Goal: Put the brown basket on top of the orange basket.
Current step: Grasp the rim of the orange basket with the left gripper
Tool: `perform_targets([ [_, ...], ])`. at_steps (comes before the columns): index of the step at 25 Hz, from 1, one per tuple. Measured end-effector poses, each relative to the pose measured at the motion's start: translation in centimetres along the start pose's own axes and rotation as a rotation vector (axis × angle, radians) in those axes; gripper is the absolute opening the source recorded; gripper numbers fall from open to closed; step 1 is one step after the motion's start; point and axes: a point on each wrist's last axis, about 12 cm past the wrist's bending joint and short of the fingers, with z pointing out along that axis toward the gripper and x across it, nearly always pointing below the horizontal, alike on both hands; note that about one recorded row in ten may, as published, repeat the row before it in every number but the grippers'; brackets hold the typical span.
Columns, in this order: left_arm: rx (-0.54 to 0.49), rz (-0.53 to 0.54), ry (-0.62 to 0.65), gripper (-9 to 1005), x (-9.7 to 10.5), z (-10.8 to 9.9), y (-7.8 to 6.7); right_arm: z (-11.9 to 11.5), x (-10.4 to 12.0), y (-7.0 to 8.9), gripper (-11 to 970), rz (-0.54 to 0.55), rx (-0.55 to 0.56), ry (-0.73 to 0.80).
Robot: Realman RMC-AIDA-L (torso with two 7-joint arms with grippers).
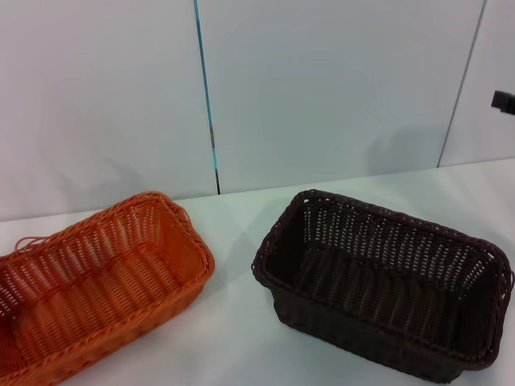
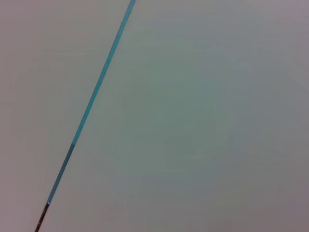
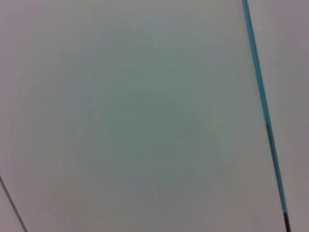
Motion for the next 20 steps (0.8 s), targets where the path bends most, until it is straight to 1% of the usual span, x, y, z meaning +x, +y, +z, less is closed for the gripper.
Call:
perform_targets([
  [7,0.002,0.002,0.001,884,-0.02,0.04,-0.03,-0.19,-0.72,0.16,765,0.013,-0.003,-0.019],
  [20,-0.007,0.002,0.01,883,0.15,-0.32,0.34,-0.2,-0.82,0.15,765,0.013,-0.005,-0.022],
])
